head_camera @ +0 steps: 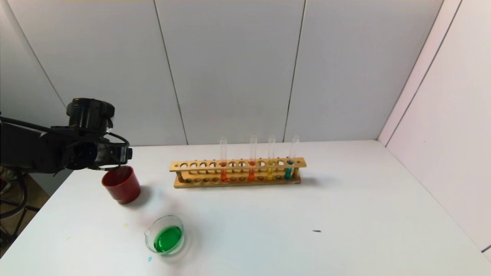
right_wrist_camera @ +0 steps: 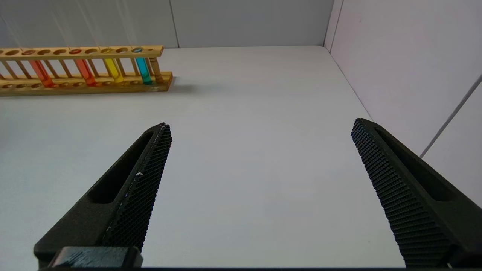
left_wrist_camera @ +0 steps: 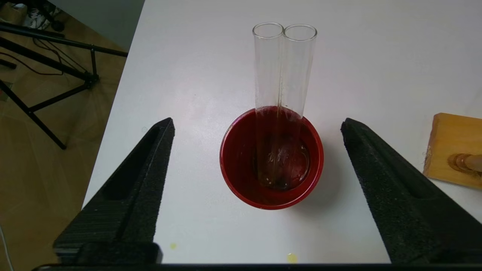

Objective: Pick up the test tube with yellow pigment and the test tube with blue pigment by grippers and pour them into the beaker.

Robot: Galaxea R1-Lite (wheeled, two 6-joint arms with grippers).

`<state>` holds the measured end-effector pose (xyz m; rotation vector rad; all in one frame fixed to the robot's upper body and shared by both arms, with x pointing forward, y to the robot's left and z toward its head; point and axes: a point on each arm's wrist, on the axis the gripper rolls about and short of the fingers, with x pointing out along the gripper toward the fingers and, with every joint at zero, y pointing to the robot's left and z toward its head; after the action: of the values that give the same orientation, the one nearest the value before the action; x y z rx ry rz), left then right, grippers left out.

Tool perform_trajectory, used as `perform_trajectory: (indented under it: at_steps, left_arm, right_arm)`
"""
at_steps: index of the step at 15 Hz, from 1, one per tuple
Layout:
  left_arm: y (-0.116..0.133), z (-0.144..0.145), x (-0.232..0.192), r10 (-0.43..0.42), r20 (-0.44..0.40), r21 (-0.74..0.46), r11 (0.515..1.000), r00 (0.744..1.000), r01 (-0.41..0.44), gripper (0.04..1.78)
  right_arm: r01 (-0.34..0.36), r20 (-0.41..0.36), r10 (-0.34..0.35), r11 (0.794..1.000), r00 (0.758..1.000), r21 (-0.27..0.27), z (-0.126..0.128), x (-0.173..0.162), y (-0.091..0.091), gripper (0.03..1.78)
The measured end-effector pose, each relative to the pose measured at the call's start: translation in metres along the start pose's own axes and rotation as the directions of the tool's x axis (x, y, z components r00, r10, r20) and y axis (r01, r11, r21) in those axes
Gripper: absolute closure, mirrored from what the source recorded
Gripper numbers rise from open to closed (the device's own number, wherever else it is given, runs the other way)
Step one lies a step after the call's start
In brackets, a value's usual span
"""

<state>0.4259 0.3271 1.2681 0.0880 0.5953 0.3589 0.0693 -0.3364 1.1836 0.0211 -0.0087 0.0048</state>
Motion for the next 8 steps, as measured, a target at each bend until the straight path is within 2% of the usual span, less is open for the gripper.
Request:
perform_trajectory:
  at_steps: [3, 8]
  left_arm:
    - [0.000, 0.005, -0.013, -0.015, 0.033, 0.009, 1.000, 0.999, 0.015, 0.08]
    - [0.023, 0.022, -0.061, -0.061, 0.151, 0.035, 0.998, 0.987, 0.056, 0.08]
  right_arm:
    - [-0.001, 0.000, 0.001, 1.000, 1.000, 0.000, 0.000, 0.000, 0.000, 0.07]
    - [-0.001, 0.000, 0.001, 1.000, 1.000, 0.000, 0.000, 0.000, 0.000, 0.07]
